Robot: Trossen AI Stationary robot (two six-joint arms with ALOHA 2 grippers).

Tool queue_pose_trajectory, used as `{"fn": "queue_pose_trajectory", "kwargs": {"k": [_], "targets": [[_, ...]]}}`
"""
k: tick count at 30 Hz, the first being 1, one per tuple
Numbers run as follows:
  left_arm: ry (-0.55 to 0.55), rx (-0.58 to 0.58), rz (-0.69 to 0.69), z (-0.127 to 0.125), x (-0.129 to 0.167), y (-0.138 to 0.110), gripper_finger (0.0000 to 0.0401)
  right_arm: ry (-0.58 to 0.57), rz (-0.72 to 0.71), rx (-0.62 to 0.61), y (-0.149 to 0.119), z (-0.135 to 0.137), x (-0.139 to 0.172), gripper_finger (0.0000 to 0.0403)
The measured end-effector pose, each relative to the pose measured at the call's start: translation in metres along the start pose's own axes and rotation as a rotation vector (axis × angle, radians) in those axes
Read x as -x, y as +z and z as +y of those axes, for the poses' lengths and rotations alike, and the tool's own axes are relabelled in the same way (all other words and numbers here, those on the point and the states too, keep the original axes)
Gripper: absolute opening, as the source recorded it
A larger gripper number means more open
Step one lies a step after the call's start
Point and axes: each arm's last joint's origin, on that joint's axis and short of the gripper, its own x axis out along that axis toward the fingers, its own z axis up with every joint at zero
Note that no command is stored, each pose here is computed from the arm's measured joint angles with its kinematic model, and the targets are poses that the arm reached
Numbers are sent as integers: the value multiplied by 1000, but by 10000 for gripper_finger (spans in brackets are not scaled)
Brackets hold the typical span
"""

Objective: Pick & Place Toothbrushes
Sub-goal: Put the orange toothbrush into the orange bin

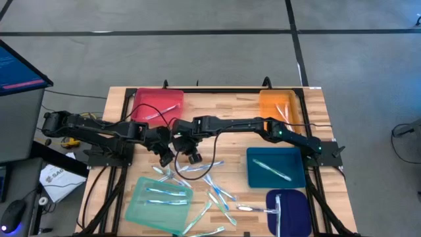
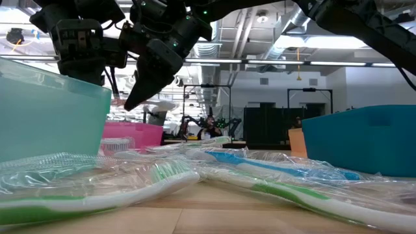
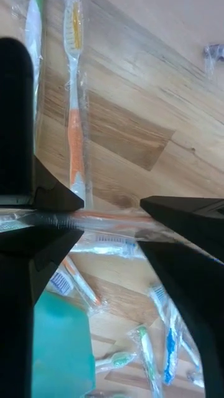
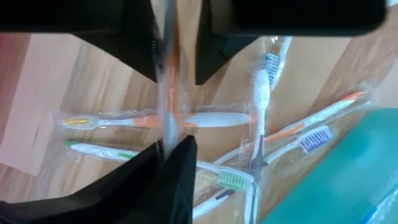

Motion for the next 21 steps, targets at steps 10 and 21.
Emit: {"fn": "queue_pose_trajectory", "kwargs": {"k": [10, 21], "targets": [[-9, 1, -30, -1, 0, 2, 38, -47, 40, -28, -2, -1, 2, 28], [2, -44, -172, -4, 10, 10, 169, -44, 49, -74, -4, -1, 0, 17]]}}
